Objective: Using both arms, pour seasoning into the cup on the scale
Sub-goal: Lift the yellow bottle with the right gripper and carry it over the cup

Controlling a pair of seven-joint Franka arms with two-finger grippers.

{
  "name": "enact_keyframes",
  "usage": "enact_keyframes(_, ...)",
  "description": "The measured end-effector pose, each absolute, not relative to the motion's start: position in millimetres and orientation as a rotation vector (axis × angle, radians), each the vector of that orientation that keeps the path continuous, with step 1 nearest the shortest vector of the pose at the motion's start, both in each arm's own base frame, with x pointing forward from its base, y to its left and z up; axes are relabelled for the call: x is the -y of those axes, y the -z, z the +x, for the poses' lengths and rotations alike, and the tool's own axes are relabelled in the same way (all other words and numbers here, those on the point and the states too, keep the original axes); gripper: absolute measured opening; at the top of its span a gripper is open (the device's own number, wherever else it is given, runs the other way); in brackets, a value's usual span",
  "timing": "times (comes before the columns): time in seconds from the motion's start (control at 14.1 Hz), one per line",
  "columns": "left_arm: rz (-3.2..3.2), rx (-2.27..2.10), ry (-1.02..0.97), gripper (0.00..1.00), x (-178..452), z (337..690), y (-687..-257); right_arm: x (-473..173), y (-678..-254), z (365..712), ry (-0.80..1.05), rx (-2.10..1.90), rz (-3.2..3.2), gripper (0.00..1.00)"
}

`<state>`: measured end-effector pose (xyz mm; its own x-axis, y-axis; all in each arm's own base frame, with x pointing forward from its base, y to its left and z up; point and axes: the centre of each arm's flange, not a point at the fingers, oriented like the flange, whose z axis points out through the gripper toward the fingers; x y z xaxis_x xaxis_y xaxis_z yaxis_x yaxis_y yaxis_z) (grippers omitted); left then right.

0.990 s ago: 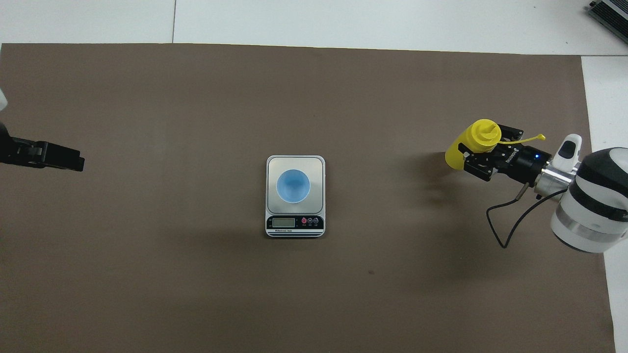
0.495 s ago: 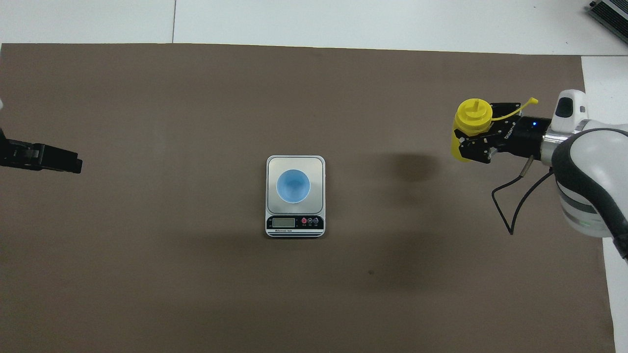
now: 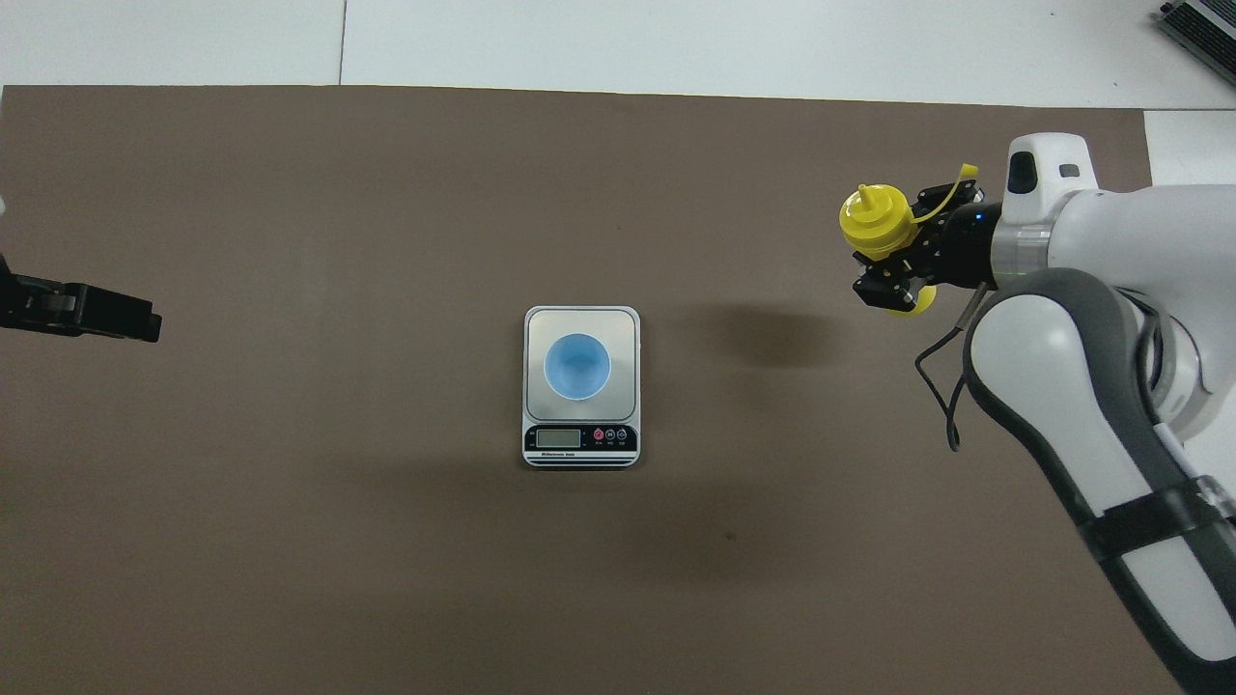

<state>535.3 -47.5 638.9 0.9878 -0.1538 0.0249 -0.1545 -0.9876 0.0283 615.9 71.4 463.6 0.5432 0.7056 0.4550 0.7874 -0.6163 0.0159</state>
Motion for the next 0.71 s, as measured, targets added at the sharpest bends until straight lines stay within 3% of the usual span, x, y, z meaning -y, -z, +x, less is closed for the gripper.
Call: enact_keyframes(0.71, 3.102, 0.241, -0.035, 1.00, 47, 535, -639, -165, -476, 603, 0.543, 1.412, -2.875, 0.48)
